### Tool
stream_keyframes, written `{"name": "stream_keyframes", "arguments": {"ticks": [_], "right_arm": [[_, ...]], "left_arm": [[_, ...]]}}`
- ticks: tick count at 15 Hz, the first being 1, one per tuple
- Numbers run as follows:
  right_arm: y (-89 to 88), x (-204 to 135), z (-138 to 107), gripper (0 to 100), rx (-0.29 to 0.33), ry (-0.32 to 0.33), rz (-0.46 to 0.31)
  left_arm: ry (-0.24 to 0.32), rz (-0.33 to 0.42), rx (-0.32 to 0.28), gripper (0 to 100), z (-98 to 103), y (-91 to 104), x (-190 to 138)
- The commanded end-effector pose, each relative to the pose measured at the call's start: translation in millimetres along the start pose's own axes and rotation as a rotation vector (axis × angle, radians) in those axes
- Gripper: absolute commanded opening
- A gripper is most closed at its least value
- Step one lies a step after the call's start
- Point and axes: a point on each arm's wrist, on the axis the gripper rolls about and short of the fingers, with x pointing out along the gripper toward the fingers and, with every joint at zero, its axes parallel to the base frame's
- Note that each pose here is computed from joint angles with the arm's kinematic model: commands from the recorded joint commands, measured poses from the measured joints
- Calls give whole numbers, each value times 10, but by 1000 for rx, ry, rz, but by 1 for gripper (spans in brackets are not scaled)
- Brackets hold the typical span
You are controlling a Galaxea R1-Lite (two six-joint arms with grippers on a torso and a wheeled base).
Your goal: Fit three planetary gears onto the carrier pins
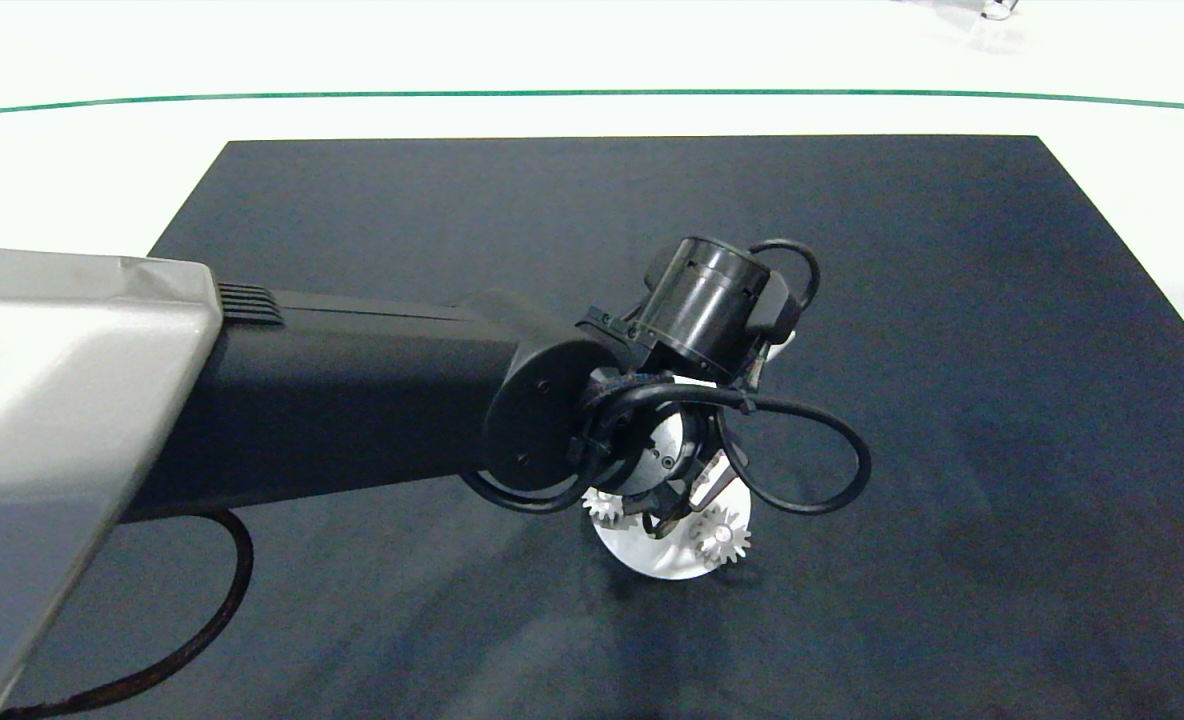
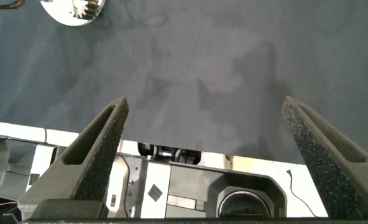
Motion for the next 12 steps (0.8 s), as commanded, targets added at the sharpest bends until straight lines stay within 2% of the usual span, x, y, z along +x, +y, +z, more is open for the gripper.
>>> {"name": "stream_keyframes", "arguments": {"ticks": [1,9,12], "right_arm": [[-1,1,-5,100,1,6,0],[-1,1,-5,100,1,6,0],[0,-1,-3,100,1,4,1]], "left_arm": [[7,1,6,100,-8,-4,8],[11,1,16,100,-5,18,-23],[25,12,17,100,-15,126,-102]]}}
